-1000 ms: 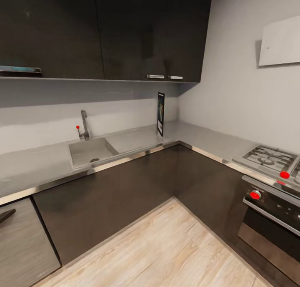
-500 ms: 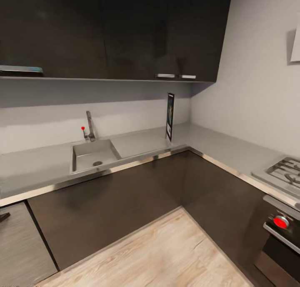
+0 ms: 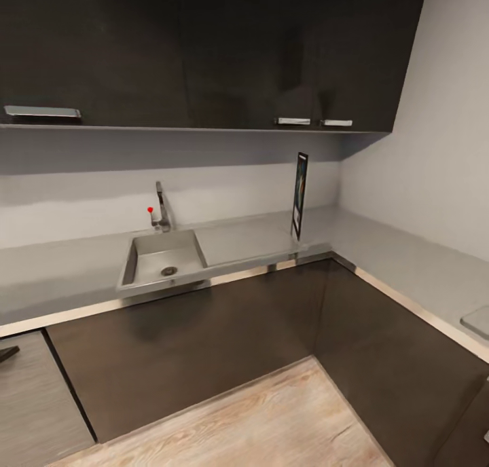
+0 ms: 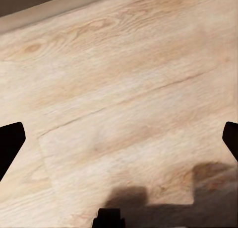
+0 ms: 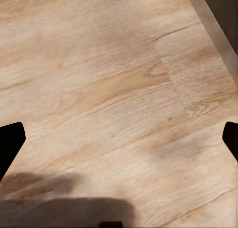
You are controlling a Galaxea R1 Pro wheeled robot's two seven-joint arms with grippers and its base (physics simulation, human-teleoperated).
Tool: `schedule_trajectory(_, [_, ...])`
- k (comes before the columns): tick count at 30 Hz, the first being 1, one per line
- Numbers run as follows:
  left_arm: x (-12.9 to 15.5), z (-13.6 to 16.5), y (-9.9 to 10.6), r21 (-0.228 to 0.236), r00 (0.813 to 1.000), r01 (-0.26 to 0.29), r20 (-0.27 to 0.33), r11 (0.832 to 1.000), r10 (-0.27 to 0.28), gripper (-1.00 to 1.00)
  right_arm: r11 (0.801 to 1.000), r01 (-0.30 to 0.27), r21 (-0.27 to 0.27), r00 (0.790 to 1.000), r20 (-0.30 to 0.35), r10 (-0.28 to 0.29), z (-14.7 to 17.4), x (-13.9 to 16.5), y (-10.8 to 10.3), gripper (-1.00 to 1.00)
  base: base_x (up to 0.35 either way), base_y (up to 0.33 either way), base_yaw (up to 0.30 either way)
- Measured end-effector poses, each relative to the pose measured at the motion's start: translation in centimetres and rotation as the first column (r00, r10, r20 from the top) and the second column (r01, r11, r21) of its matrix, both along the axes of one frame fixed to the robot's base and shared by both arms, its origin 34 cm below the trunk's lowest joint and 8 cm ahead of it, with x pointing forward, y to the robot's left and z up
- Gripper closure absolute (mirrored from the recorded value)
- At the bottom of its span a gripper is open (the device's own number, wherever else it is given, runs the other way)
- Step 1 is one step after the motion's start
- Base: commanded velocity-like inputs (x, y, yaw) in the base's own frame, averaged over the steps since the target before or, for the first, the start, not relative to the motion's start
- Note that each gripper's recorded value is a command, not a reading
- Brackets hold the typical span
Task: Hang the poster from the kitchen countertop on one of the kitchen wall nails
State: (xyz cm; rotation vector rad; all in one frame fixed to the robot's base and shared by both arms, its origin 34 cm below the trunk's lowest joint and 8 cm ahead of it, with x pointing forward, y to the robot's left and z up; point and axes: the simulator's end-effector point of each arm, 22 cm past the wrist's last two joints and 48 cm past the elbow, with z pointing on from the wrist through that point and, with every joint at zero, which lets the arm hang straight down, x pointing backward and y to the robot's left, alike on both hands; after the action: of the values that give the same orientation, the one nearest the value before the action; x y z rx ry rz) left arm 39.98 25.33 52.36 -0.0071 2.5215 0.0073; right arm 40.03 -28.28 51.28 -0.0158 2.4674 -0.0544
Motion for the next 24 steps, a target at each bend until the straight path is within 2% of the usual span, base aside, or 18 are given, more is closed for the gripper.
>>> schedule_trajectory(6, [0.0, 0.0, 0.0, 0.000, 1.000, 0.000, 0.001, 1.000, 0.000, -1.00, 1.000, -0.002, -0.002, 1.000, 0.000, 0.002, 0.0, 0.0, -0.1, -1.00, 0.173, -0.155, 0.024])
schedule_trajectory(18, [0.1, 0.0, 0.1, -0.003, 1.000, -0.006, 0.002, 1.000, 0.006, -1.00, 1.000, 0.004, 0.000, 1.000, 0.004, -0.004, 0.1, 0.2, -0.1, -1.00, 0.021, -0.019, 0.003])
schedule_trajectory(20, [-0.5, -0.4, 0.8, -0.003, 0.999, -0.031, -0.011, 1.000, 0.031, -1.00, 1.000, 0.004, 0.006, 0.996, 0.091, -0.005, 2.4, 3.6, 0.2, -1.00, 0.000, 0.000, 0.000])
schedule_trajectory(22, [-2.0, -1.2, 3.0, 0.003, 0.994, -0.098, -0.044, 0.995, 0.098, -1.00, 1.000, -0.004, 0.010, 0.973, 0.229, 0.001, 6.8, 8.6, 0.6, -1.00, 0.000, 0.000, 0.000])
schedule_trajectory(23, [-2.6, -1.4, 4.7, 0.005, 0.986, -0.159, -0.053, 0.987, 0.159, -1.00, 1.000, -0.008, 0.011, 0.952, 0.305, 0.005, 9.7, 11.2, 0.8, -1.00, 0.000, 0.000, 0.000])
schedule_trajectory(24, [-2.8, -1.5, 5.2, 0.004, 0.983, -0.175, -0.054, 0.985, 0.175, -1.00, 1.000, -0.010, 0.011, 0.942, 0.335, 0.006, 10.9, 12.2, 0.9, -1.00, 0.000, 0.000, 0.000])
